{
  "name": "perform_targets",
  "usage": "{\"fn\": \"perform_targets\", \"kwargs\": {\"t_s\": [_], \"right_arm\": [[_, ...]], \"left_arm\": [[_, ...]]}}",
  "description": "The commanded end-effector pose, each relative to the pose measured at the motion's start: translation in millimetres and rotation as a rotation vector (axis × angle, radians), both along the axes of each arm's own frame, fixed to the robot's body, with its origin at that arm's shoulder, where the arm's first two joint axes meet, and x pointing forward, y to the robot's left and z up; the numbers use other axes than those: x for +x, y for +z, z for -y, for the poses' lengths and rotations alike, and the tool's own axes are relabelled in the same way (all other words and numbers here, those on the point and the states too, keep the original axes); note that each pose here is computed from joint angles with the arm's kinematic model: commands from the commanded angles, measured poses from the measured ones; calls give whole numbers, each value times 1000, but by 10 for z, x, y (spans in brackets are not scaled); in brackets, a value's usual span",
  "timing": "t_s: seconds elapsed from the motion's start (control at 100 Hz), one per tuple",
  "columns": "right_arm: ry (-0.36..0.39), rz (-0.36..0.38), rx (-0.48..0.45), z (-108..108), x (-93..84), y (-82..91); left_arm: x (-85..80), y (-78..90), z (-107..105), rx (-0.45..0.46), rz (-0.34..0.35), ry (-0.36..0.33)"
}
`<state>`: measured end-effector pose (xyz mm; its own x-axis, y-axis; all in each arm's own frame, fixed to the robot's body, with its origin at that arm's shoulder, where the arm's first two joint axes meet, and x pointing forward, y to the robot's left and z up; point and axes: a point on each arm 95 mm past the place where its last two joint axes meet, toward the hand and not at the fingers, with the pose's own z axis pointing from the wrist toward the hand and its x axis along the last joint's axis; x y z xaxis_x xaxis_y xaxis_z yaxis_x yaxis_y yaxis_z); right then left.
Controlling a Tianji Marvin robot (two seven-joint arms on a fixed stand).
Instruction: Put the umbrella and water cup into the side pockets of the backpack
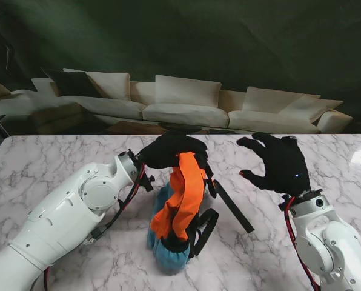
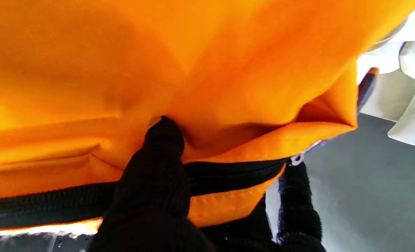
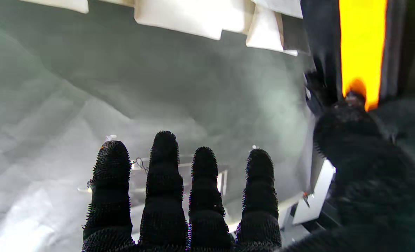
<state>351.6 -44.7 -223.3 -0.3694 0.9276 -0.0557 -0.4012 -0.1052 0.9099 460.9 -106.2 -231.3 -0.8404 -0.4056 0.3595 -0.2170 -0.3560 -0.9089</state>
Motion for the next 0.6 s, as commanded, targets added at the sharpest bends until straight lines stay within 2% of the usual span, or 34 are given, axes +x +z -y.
{"fn": "perform_targets", "kwargs": {"t_s": [0.0, 0.14, 0.27, 0.41, 0.59], "right_arm": [[25, 54, 21, -105, -26, 115], [100, 108, 9, -280, -50, 174], [168, 129, -44, -455, -66, 131], [262, 104, -75, -628, -48, -1], [385, 63, -71, -813, 8, -106]], "left_arm": [[26, -80, -17, 32, -28, 10], [64, -97, -16, 40, -45, 17], [83, -112, -5, 44, -48, 26], [82, -126, 16, 43, -54, 25], [98, -129, 47, 55, -65, 19]]}}
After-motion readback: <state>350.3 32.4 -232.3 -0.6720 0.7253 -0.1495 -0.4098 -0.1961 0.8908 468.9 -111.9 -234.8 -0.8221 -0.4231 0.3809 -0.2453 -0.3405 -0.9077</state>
